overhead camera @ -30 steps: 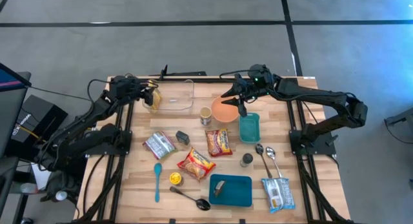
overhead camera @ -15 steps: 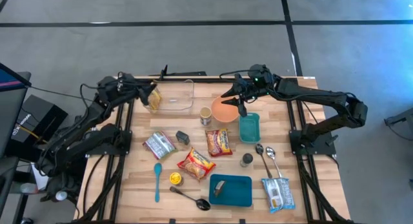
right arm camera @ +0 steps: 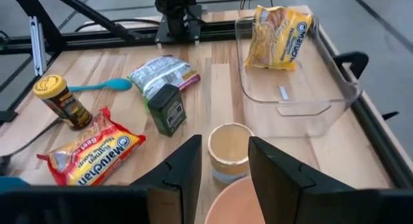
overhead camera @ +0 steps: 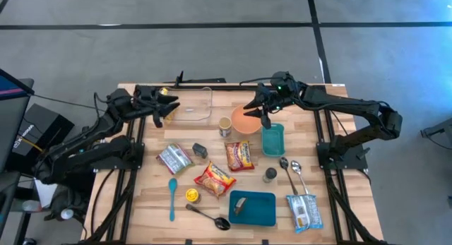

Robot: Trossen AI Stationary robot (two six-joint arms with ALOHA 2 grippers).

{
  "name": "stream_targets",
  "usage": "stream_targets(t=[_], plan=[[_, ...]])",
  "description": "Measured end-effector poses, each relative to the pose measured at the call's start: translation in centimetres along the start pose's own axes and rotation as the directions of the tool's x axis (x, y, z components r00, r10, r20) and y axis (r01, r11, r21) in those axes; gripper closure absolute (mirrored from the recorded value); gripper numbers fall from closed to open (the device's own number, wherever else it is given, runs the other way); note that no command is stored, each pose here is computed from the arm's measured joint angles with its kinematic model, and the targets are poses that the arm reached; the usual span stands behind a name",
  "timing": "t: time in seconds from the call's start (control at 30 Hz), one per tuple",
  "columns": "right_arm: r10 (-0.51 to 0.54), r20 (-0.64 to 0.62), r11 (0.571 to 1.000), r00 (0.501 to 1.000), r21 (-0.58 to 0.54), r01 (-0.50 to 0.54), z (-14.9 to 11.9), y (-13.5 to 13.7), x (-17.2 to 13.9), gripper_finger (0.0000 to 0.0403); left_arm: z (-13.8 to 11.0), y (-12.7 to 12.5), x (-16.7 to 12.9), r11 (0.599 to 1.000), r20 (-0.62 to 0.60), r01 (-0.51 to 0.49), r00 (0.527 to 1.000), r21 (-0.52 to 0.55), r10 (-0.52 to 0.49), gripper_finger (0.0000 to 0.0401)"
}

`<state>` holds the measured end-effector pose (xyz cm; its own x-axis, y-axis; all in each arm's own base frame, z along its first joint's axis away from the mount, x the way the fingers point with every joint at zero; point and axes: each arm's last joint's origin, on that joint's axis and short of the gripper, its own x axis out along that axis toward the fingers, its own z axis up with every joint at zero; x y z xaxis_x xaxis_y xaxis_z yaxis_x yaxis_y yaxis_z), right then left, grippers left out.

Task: Pick & Place Food Item
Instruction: Put the black seasoning bottle into the blue bin

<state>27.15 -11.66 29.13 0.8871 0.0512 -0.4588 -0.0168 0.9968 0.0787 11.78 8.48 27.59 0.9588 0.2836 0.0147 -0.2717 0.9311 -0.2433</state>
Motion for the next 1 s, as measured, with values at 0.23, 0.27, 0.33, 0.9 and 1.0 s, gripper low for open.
stream_targets(t=[0.23, 0.27, 0.33, 0.9, 1.0], plan=[[0.024, -0.078, 0.997, 0.997, 0.077, -0.018, -0.8, 0.5, 0.1, 0.0281, -0.6, -2.0, 0.9, 0.988, -0.033, 0.152, 0.988, -0.003, -0.152, 0.0261], [0.031, -0.1, 0.995, 0.995, 0.097, -0.021, -1.0, 0.6, 0.1, 0.0281, -0.6, -2.3, 1.1, 0.985, -0.038, 0.173, 0.984, -0.003, -0.173, 0.0262], [0.03, -0.155, 0.992, 0.987, 0.13, -0.01, -1.4, 1.0, 0.2, 0.0281, -0.9, -2.9, 1.4, 0.977, -0.048, 0.213, 0.976, -0.001, -0.213, 0.0264], [-0.087, -0.376, 0.982, 0.923, 0.124, 0.143, -2.2, 8.2, -1.4, 0.0282, -3.1, -4.5, 4.8, 0.942, -0.14, 0.335, 0.931, -0.034, -0.336, 0.028], [-0.112, -0.372, 0.976, 0.921, 0.135, 0.173, -2.1, 9.8, -2.3, 0.0282, -3.6, -4.6, 5.2, 0.941, -0.164, 0.335, 0.927, -0.044, -0.338, 0.0281]])
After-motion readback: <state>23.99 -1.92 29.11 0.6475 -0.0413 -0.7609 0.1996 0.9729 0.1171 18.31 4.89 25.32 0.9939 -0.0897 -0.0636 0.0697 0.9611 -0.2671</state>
